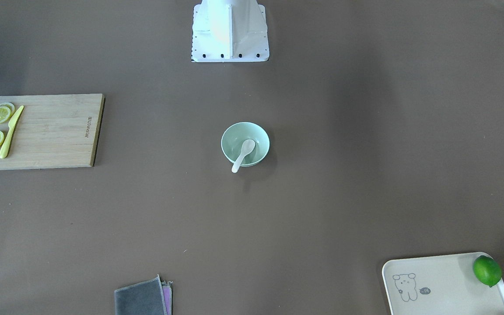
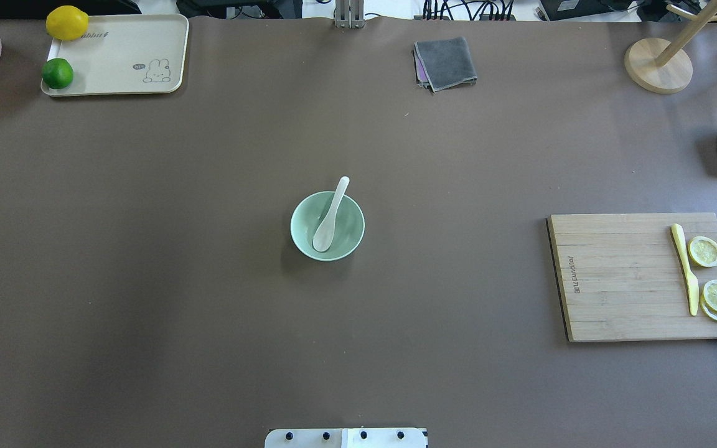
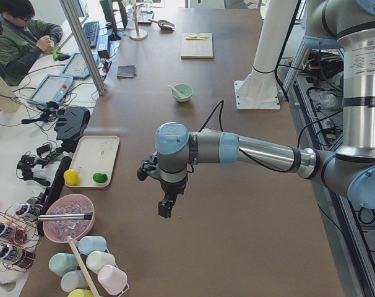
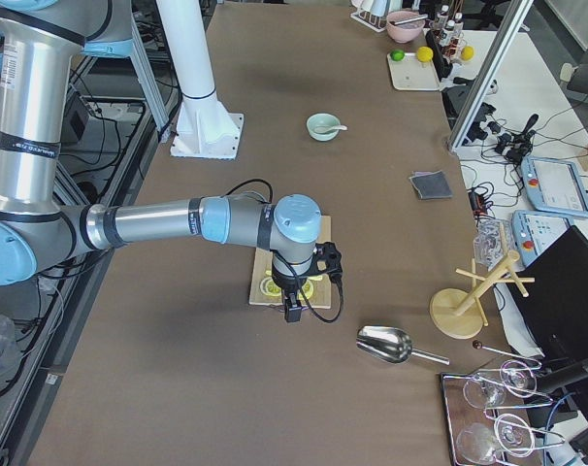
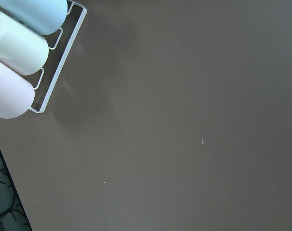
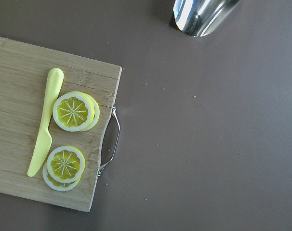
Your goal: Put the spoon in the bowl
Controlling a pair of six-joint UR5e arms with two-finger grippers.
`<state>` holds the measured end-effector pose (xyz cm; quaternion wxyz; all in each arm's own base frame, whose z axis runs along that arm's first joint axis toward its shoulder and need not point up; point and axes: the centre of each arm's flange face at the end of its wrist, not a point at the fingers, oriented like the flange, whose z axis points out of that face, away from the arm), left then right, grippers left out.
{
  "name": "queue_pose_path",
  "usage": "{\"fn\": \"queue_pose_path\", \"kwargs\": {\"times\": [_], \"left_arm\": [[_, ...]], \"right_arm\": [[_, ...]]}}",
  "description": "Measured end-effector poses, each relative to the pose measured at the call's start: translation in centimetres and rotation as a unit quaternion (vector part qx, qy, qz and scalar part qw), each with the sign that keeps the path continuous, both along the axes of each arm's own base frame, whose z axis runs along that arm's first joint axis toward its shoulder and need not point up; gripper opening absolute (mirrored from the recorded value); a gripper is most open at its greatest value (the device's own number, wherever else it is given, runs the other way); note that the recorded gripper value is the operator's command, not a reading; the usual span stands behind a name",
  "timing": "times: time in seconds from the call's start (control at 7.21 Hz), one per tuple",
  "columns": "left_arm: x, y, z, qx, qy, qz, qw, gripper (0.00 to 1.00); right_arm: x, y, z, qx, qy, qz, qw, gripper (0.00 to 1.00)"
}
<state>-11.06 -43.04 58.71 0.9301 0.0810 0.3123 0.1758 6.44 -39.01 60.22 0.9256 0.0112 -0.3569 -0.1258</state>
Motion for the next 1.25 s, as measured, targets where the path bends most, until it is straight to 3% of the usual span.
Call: {"fn": "queue_pose_path", "kwargs": {"times": [1.25], "left_arm": [[0.08, -0.09, -0.11, 0.001, 0.001, 0.001, 1.0000, 0.99]], "right_arm": [[-0.45, -0.07, -0.18, 0.001, -0.012, -0.003, 0.9999, 1.00]]}}
